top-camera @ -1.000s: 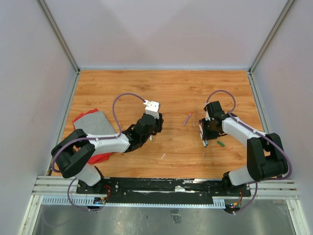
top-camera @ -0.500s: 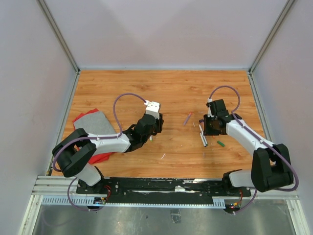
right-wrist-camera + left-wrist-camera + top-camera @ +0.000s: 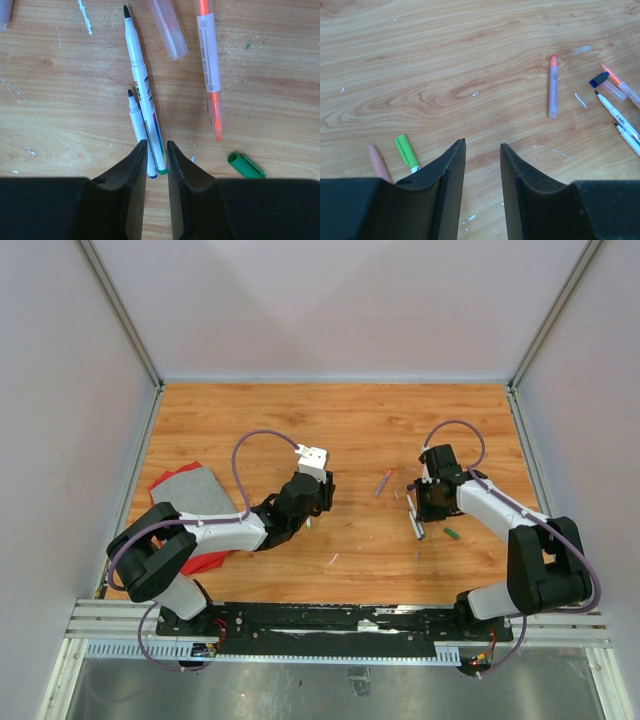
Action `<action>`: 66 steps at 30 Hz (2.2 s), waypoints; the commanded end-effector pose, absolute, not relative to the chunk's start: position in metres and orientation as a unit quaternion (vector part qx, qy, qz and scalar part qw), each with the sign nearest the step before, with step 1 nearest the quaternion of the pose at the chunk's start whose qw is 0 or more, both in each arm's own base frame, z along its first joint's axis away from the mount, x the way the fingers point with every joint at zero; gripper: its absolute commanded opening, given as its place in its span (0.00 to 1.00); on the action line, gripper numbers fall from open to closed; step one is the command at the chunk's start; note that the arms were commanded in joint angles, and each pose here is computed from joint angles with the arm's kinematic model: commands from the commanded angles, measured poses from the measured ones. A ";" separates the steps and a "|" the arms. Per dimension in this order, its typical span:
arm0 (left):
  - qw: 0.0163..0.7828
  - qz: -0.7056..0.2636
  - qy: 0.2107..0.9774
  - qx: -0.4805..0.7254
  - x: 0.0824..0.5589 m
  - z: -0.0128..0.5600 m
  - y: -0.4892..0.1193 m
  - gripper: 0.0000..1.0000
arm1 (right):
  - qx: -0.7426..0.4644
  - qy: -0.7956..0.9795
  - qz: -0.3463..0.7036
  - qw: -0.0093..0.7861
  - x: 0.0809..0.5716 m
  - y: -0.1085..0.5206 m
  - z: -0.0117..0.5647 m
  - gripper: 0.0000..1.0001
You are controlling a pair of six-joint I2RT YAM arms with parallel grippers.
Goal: Insert the pens into the pen caps
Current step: Pick up the pen from the center of the board, then adjust the pen.
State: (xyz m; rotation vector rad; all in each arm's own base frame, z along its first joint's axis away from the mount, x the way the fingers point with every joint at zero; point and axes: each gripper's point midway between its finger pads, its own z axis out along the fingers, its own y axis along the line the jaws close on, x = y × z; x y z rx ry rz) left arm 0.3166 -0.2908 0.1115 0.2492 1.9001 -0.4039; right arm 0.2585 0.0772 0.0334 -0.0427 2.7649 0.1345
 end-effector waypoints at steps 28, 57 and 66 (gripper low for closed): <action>0.569 -0.178 0.797 0.098 0.324 0.124 -0.297 0.38 | -0.015 0.988 0.033 0.152 0.259 0.073 0.011 0.22; 0.580 -0.250 0.769 0.103 0.308 0.141 -0.305 0.42 | -0.055 0.891 0.300 0.337 0.272 0.169 0.110 0.10; 0.587 -0.318 0.742 0.061 0.291 0.160 -0.300 0.50 | -0.094 0.832 0.373 0.399 0.262 0.236 0.117 0.07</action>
